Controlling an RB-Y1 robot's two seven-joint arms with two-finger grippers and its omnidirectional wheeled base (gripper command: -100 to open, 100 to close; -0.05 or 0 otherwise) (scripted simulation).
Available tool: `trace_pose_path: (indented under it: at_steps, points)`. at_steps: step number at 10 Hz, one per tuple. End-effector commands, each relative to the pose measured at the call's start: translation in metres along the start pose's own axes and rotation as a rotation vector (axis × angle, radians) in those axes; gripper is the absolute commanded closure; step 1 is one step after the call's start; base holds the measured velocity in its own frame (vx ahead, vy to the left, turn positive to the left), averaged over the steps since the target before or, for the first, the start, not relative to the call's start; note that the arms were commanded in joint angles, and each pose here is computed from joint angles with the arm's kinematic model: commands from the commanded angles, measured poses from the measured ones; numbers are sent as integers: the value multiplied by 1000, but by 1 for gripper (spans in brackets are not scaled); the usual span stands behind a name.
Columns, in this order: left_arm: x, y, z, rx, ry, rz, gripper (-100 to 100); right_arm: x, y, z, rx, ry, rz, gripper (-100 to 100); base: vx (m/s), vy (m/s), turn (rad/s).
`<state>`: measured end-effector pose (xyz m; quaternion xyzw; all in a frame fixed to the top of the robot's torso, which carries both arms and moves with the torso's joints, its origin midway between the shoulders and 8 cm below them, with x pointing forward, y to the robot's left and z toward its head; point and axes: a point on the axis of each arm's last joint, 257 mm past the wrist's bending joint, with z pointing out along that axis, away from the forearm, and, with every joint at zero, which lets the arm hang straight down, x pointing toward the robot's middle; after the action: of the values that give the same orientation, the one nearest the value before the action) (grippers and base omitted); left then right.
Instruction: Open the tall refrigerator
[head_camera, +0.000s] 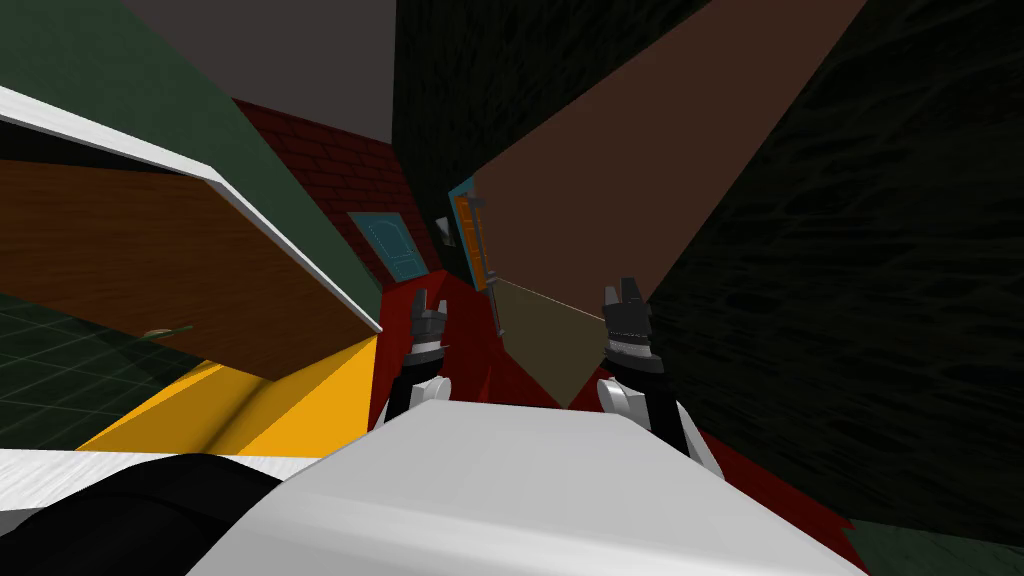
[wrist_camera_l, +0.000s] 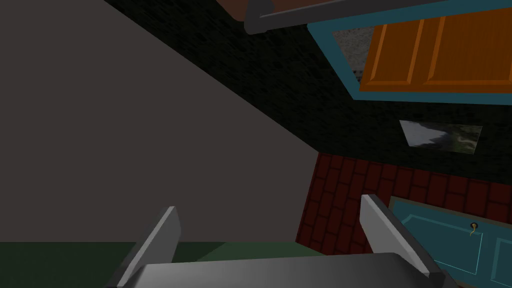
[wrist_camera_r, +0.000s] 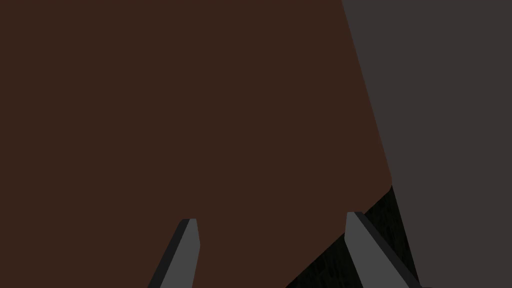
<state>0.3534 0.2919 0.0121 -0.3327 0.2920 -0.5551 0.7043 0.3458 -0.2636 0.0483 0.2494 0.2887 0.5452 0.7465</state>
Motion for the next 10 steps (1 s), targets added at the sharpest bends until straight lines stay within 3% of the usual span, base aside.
trace_pose_path:
  at_steps: [1,9,10]
  points:
    - [0,0,0,0,0,0,0,0,0,0,0,0,0,0,0,0,0]
    - [0,0,0,0,0,0,0,0,0,0,0,0,0,0,0,0,0]
    - [0,0,0,0,0,0,0,6,-1,1,-9,36,-23,-100,13,17,-2]
